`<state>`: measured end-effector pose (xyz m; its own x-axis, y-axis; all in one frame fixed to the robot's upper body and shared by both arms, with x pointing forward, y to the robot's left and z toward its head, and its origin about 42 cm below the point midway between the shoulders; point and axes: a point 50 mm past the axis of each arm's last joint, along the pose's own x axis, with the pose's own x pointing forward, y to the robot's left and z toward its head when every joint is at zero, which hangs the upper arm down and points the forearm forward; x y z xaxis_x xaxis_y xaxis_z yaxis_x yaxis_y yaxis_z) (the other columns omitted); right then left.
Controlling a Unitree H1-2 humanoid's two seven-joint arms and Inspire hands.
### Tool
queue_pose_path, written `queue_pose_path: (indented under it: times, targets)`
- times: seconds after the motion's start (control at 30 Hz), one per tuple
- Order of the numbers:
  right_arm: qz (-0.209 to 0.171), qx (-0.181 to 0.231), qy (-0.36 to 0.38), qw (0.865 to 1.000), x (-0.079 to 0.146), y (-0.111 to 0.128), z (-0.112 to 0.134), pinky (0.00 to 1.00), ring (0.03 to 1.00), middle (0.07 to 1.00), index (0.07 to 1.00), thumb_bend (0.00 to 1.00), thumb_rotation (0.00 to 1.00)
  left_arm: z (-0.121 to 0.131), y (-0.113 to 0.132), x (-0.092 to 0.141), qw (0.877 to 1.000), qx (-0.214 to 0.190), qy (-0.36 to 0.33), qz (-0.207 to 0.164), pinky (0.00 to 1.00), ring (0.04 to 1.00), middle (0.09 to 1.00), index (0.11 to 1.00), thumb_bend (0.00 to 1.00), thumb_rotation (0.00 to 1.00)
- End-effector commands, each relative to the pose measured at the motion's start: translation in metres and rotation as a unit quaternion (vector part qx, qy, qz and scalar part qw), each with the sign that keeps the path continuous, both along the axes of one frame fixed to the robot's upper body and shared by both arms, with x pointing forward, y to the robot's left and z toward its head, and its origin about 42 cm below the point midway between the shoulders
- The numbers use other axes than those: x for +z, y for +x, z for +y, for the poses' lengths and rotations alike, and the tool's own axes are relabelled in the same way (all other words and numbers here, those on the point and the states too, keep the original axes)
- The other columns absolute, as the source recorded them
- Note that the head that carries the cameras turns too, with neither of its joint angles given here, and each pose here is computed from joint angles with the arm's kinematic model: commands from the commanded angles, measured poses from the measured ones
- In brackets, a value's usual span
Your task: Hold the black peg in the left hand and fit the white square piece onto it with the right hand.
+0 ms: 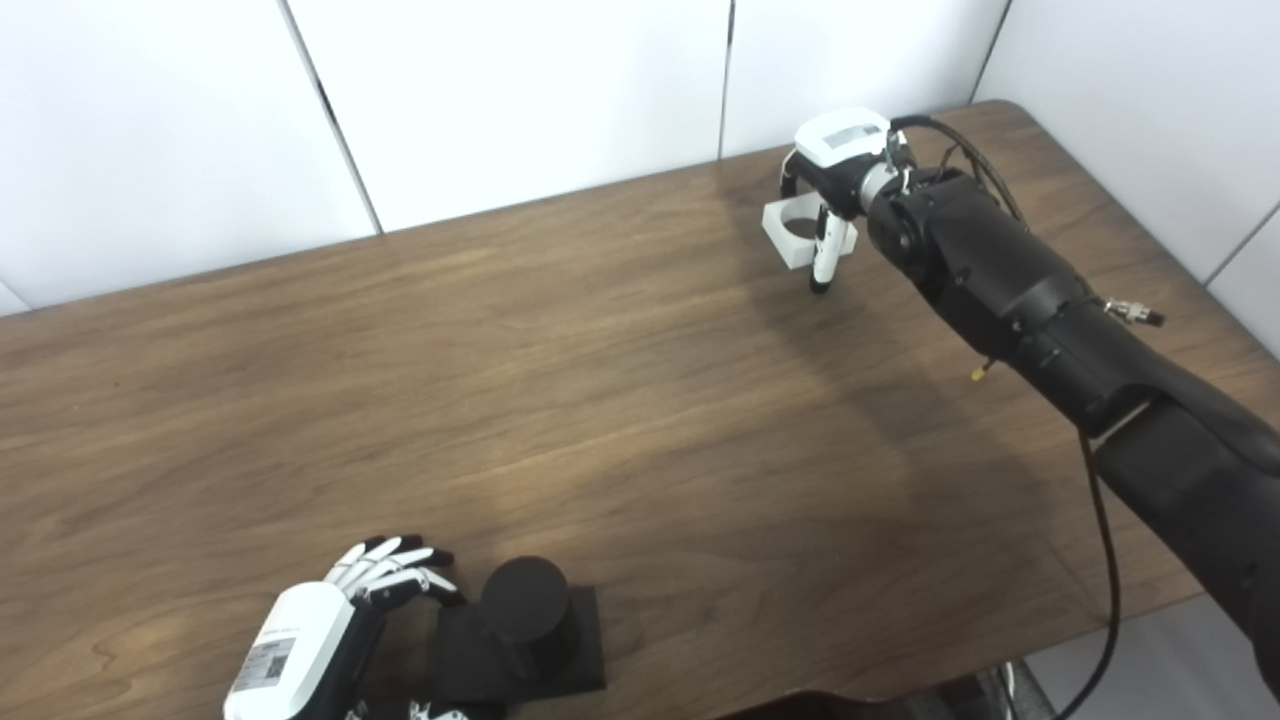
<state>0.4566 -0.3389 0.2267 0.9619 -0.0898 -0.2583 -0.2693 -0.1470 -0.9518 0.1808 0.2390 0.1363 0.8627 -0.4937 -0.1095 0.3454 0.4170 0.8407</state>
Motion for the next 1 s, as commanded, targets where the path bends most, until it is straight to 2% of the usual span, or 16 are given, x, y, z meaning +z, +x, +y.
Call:
queue_pose_path:
  times: [0.0, 0.07, 0.2, 0.53, 0.63, 0.83, 0.97]
  targets:
    - [-0.028, 0.000, -0.014, 1.000, 0.016, 0.003, -0.014, 0.83, 0.905, 0.844, 0.534, 0.57, 0.14, 0.003, -0.004, -0.001, 1.000, -0.002, 0.009, 0.014, 0.93, 0.876, 0.793, 0.486, 0.52, 0.05]
    - [-0.038, 0.009, -0.002, 0.999, 0.015, 0.002, -0.015, 0.80, 0.871, 0.799, 0.495, 0.53, 0.13, 0.003, -0.004, -0.001, 1.000, -0.001, 0.009, 0.014, 0.93, 0.875, 0.793, 0.486, 0.52, 0.05]
    - [-0.047, 0.025, -0.001, 0.999, 0.014, -0.001, -0.016, 0.76, 0.835, 0.760, 0.486, 0.52, 0.13, 0.003, -0.004, 0.000, 1.000, 0.000, 0.012, 0.012, 0.92, 0.872, 0.792, 0.486, 0.52, 0.05]
    - [-0.050, 0.033, 0.004, 0.998, 0.012, -0.006, -0.016, 0.75, 0.827, 0.749, 0.486, 0.52, 0.12, 0.001, -0.002, -0.001, 1.000, 0.002, 0.010, 0.010, 0.92, 0.869, 0.791, 0.486, 0.52, 0.05]
    - [-0.052, 0.044, 0.014, 0.998, 0.016, -0.011, -0.012, 0.77, 0.837, 0.759, 0.485, 0.52, 0.12, -0.002, -0.001, -0.002, 1.000, 0.003, 0.010, 0.009, 0.91, 0.866, 0.788, 0.486, 0.52, 0.05]
    - [-0.060, 0.093, 0.018, 0.994, 0.034, -0.036, 0.009, 0.79, 0.843, 0.757, 0.487, 0.52, 0.13, -0.010, 0.000, 0.000, 1.000, 0.003, 0.009, 0.008, 0.91, 0.867, 0.789, 0.486, 0.52, 0.05]
    - [-0.065, 0.146, 0.012, 0.987, 0.051, -0.058, 0.027, 0.78, 0.851, 0.753, 0.487, 0.52, 0.13, -0.017, 0.001, 0.002, 1.000, 0.002, 0.010, 0.008, 0.90, 0.866, 0.787, 0.486, 0.52, 0.05]
